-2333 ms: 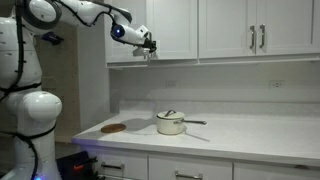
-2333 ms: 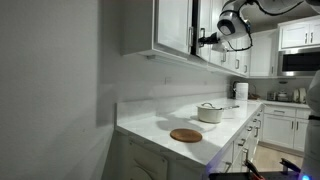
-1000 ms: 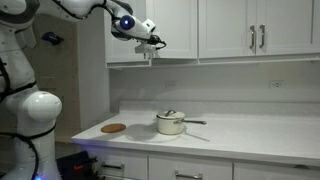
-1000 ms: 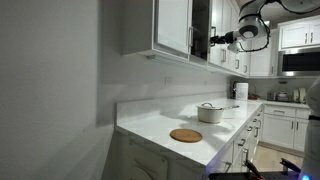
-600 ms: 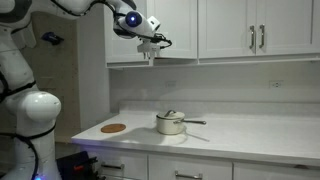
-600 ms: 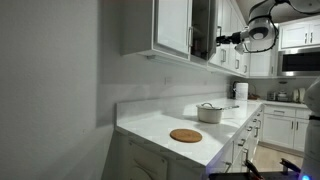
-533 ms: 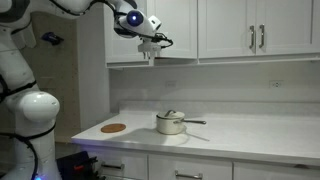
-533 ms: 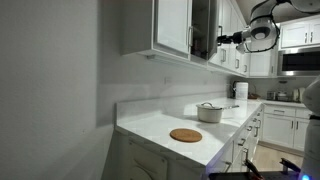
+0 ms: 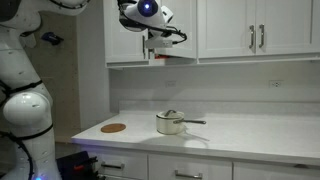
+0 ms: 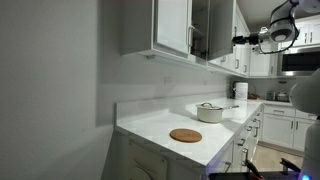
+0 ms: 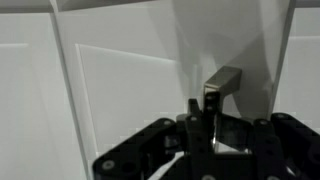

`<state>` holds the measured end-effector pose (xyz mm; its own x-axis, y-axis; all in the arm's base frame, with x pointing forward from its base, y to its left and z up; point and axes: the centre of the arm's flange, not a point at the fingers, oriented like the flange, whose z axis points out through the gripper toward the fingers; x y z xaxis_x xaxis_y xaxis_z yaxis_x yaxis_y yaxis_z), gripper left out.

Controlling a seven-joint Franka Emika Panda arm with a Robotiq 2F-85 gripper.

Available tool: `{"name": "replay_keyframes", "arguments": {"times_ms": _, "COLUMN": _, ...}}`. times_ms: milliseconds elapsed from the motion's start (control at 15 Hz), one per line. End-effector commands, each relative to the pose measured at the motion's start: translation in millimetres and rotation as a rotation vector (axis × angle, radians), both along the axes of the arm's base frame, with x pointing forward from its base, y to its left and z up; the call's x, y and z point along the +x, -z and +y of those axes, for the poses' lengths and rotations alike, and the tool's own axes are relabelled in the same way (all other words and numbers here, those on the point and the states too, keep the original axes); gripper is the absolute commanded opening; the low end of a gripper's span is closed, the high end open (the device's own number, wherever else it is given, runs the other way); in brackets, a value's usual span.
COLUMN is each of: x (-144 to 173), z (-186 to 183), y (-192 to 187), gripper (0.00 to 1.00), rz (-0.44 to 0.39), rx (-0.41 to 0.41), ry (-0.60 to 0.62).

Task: Open the second top cupboard door from the left

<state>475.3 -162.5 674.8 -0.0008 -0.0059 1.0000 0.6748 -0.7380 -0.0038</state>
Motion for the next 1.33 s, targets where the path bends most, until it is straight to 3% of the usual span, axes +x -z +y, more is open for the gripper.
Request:
{"name": "replay_keyframes", "arguments": {"times_ms": 0, "x": 50, "z": -46, "y": 23, "gripper": 0.01, "rz": 0.046, "rx": -0.033, "ry": 0.126}}
{"name": "replay_keyframes", "arguments": {"times_ms": 200, "x": 53, "z": -53, "y": 21, "gripper": 0.01, "rz": 0.042, "rx": -0.036, "ry": 0.097}}
{"name": "replay_keyframes", "arguments": {"times_ms": 267, "x": 54, "z": -55, "y": 22, "gripper": 0.18, "rz": 0.041, "rx": -0.036, "ry": 0.09}}
{"name": "replay_keyframes", "arguments": {"times_ms": 333, "x": 55, "z": -57, "y": 23, "gripper": 0.29, "rz": 0.04, "rx": -0.036, "ry": 0.089}}
{"name": "replay_keyframes", "arguments": {"times_ms": 467, "x": 55, "z": -70, "y": 22, "gripper": 0.39, "rz": 0.04, "rx": -0.038, "ry": 0.128}}
{"name": "replay_keyframes", "arguments": {"times_ms": 667, "x": 58, "z": -90, "y": 22, "gripper": 0.63, "rz": 0.042, "rx": -0.032, "ry": 0.222}}
{"name": "replay_keyframes", "arguments": {"times_ms": 1000, "x": 59, "z": -115, "y": 17, "gripper": 1.0, "rz": 0.078, "rx": -0.035, "ry": 0.485}}
{"name": "replay_keyframes", "arguments": {"times_ms": 1267, "x": 50, "z": -97, "y": 8, "gripper": 1.0, "rz": 0.102, "rx": -0.087, "ry": 0.533}}
